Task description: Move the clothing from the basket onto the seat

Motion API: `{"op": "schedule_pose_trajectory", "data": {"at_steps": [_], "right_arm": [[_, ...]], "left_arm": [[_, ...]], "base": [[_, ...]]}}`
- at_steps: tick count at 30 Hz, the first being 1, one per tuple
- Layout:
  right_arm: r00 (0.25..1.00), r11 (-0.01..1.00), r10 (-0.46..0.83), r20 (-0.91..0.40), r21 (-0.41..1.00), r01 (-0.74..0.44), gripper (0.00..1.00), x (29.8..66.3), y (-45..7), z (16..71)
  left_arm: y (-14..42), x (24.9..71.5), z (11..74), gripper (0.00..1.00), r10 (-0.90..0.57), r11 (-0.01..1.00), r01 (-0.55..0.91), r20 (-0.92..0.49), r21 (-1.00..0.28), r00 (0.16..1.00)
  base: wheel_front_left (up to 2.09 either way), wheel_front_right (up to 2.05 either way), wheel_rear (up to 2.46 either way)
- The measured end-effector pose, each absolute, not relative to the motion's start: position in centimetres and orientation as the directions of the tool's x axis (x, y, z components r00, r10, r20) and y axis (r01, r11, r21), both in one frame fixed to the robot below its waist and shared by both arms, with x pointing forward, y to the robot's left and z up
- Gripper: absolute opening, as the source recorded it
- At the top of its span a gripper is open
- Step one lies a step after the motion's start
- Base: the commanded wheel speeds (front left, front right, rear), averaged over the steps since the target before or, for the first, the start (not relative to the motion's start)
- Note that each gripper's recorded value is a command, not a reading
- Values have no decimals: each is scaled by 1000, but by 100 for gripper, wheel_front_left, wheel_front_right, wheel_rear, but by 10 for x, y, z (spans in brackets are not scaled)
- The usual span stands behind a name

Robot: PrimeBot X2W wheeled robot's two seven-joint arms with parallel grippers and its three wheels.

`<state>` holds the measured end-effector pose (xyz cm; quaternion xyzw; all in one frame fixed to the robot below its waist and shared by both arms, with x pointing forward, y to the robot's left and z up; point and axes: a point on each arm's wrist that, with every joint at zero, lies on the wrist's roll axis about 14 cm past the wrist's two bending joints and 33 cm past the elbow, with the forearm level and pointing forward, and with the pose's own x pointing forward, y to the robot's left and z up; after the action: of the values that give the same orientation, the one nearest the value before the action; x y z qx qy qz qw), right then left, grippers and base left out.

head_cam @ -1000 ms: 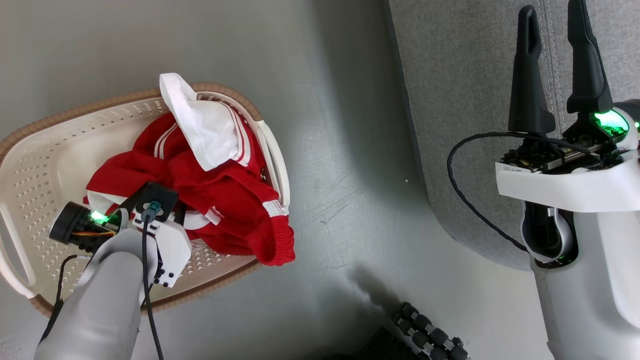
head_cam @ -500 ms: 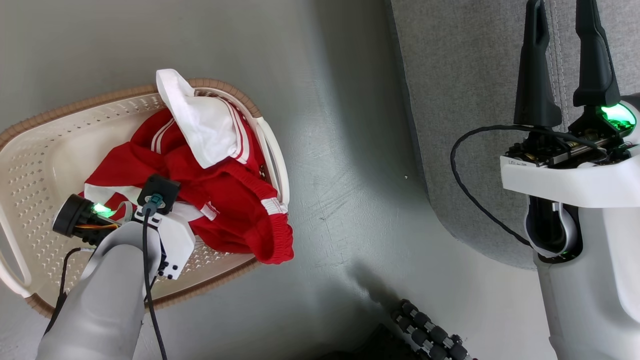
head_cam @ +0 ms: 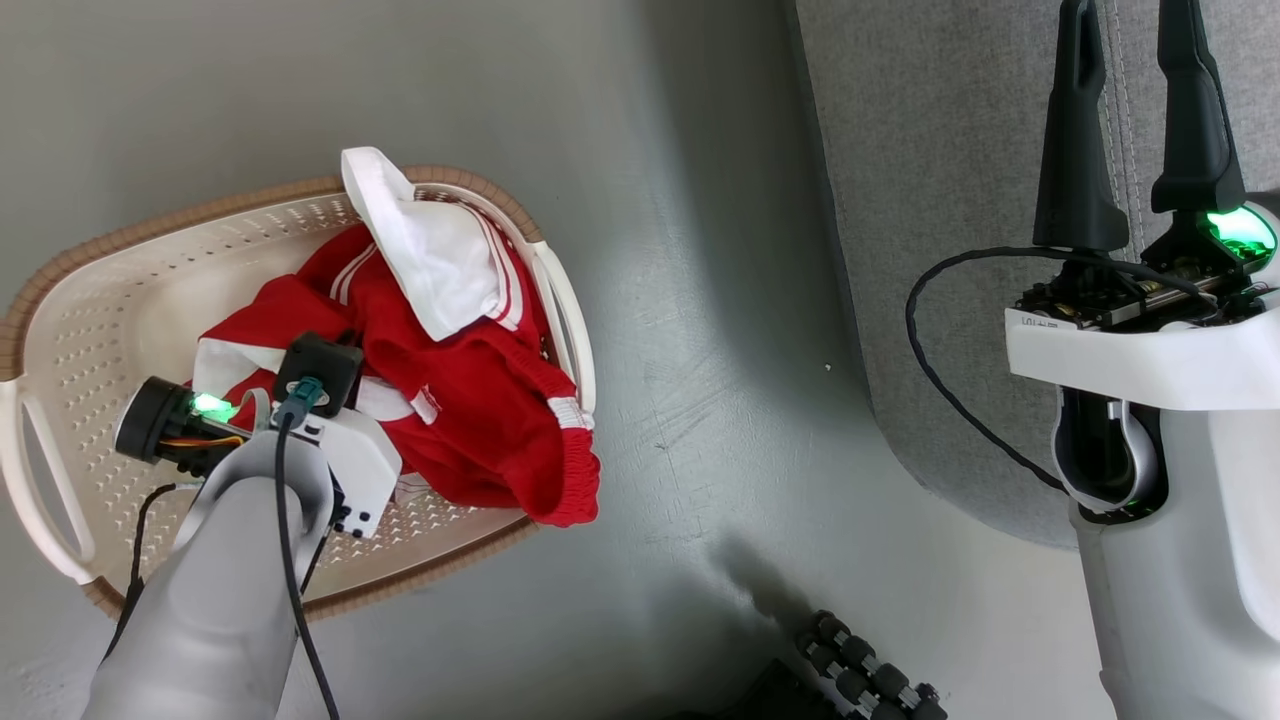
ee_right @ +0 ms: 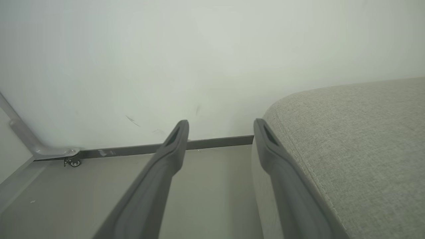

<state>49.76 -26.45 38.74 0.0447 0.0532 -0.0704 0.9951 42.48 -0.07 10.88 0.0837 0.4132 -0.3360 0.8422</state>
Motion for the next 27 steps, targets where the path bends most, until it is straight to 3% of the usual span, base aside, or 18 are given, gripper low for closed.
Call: {"op": "schedule_pose_trajectory", "data": {"at_steps": [19, 27], "right_arm": [[993, 991, -77, -86, 101, 86, 100, 504, -243, 399], [997, 994, -31, -71, 104, 39, 100, 508, -226, 406]], "left_arm": [[21, 468, 155, 0, -446, 845, 528, -659, -87, 606], [17, 503, 208, 0, -465, 857, 512, -513, -57, 721]], "base": [[0, 0, 0], [0, 0, 0]]}}
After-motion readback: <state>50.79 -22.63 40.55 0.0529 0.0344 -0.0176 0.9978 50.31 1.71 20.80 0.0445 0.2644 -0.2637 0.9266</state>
